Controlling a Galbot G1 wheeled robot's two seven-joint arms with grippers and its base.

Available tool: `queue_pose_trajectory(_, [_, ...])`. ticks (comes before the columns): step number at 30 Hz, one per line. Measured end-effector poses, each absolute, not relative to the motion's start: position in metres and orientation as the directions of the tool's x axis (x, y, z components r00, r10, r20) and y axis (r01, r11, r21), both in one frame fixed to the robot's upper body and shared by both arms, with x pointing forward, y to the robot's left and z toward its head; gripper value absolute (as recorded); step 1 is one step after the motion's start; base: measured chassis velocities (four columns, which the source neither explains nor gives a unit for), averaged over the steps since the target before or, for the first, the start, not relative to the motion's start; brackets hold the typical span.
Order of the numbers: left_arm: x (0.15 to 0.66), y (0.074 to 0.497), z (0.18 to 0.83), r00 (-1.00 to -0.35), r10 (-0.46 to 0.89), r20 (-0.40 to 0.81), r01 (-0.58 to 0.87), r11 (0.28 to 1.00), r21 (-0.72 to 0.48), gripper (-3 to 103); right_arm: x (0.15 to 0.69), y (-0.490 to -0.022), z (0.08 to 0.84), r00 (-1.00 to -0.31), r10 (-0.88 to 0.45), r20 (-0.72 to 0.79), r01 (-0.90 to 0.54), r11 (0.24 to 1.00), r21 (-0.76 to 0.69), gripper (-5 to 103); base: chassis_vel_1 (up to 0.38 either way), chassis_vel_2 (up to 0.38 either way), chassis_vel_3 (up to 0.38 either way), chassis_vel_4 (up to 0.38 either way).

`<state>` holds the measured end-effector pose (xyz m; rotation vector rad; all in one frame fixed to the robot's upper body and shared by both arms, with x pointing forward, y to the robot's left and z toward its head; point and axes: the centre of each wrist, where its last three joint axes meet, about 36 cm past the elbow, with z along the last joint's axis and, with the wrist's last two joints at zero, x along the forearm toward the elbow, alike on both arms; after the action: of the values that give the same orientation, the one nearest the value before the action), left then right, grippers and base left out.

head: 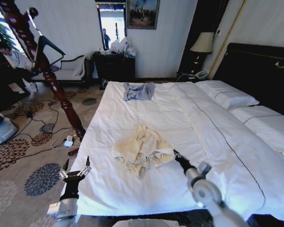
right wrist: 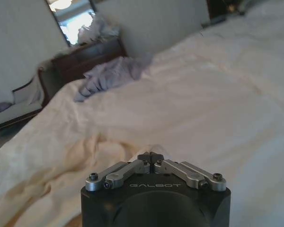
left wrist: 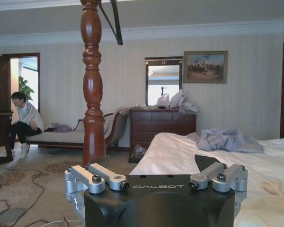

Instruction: Pick up the clothes from the bed and hang them on the clothes hanger.

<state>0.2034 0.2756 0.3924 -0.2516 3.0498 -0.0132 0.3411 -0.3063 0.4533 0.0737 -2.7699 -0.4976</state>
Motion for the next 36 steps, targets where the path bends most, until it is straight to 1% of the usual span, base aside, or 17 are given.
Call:
queue_pose_trajectory(1, [0.203,0.275,0.39,-0.983,-0.167,-0.077,-0.166,0.986,-0.017,100,0.346,-0.311,0.461,-0.952,-0.115,0.283,-0.01,0.938,0.348,0,0.0,0.0,0.0,0.0])
queue_pose_trajectory(4, [0.201,0.275,0.385,-0.983,-0.171,-0.07,-0.171,0.985,-0.017,100,0.371,-0.323,0.493,-0.98,-0.142,0.139,-0.078,0.919,0.388,0,0.0,0.0,0.0,0.0])
queue_pose_trajectory(5, [0.201,0.275,0.385,-0.983,-0.171,-0.07,-0.171,0.985,-0.017,100,0.371,-0.323,0.493,-0.98,-0.142,0.139,-0.078,0.919,0.388,0,0.0,0.0,0.0,0.0])
queue_pose_trajectory(7, [0.199,0.277,0.381,-0.982,-0.178,-0.066,-0.177,0.984,-0.018,100,0.396,-0.329,0.525,-0.989,-0.148,0.005,-0.132,0.895,0.425,0,0.0,0.0,0.0,0.0])
queue_pose_trajectory(9, [0.197,0.277,0.378,-0.981,-0.181,-0.062,-0.181,0.983,-0.018,100,0.412,-0.332,0.55,-0.986,-0.149,-0.08,-0.169,0.876,0.452,0,0.0,0.0,0.0,0.0])
queue_pose_trajectory(10, [0.197,0.277,0.378,-0.981,-0.181,-0.062,-0.181,0.983,-0.018,100,0.412,-0.332,0.55,-0.986,-0.149,-0.08,-0.169,0.876,0.452,0,0.0,0.0,0.0,0.0])
queue_pose_trajectory(13, [0.196,0.277,0.378,-0.981,-0.184,-0.062,-0.183,0.983,-0.018,100,0.428,-0.338,0.576,-0.973,-0.154,-0.17,-0.217,0.86,0.461,0,0.0,0.0,0.0,0.0])
queue_pose_trajectory(19, [0.197,0.279,0.379,-0.98,-0.188,-0.067,-0.187,0.982,-0.02,100,0.446,-0.347,0.606,-0.957,-0.159,-0.241,-0.256,0.852,0.457,0,0.0,0.0,0.0,0.0])
queue_pose_trajectory(22, [0.197,0.279,0.379,-0.98,-0.189,-0.069,-0.188,0.982,-0.021,100,0.468,-0.36,0.647,-0.941,-0.141,-0.306,-0.273,0.853,0.445,0,0.0,0.0,0.0,0.0])
queue_pose_trajectory(23, [0.197,0.279,0.379,-0.98,-0.189,-0.069,-0.188,0.982,-0.021,100,0.468,-0.36,0.647,-0.941,-0.141,-0.306,-0.273,0.853,0.445,0,0.0,0.0,0.0,0.0])
queue_pose_trajectory(27, [0.197,0.277,0.381,-0.979,-0.19,-0.072,-0.189,0.982,-0.025,100,0.489,-0.372,0.695,-0.914,-0.117,-0.389,-0.296,0.847,0.441,0,0.0,0.0,0.0,0.0])
queue_pose_trajectory(31, [0.197,0.276,0.382,-0.979,-0.19,-0.073,-0.188,0.982,-0.026,100,0.48,-0.371,0.713,-0.897,-0.135,-0.421,-0.326,0.846,0.422,0,0.0,0.0,0.0,0.0])
queue_pose_trajectory(33, [0.198,0.275,0.381,-0.979,-0.188,-0.074,-0.186,0.982,-0.025,100,0.453,-0.361,0.711,-0.89,-0.176,-0.421,-0.342,0.868,0.359,0,0.0,0.0,0.0,0.0])
queue_pose_trajectory(34, [0.198,0.275,0.381,-0.979,-0.188,-0.074,-0.186,0.982,-0.025,100,0.453,-0.361,0.711,-0.89,-0.176,-0.421,-0.342,0.868,0.359,0,0.0,0.0,0.0,0.0])
queue_pose_trajectory(36, [0.198,0.275,0.379,-0.98,-0.187,-0.071,-0.185,0.982,-0.024,100,0.433,-0.35,0.688,-0.907,-0.184,-0.379,-0.311,0.9,0.306,0,0.0,0.0,0.0,0.0])
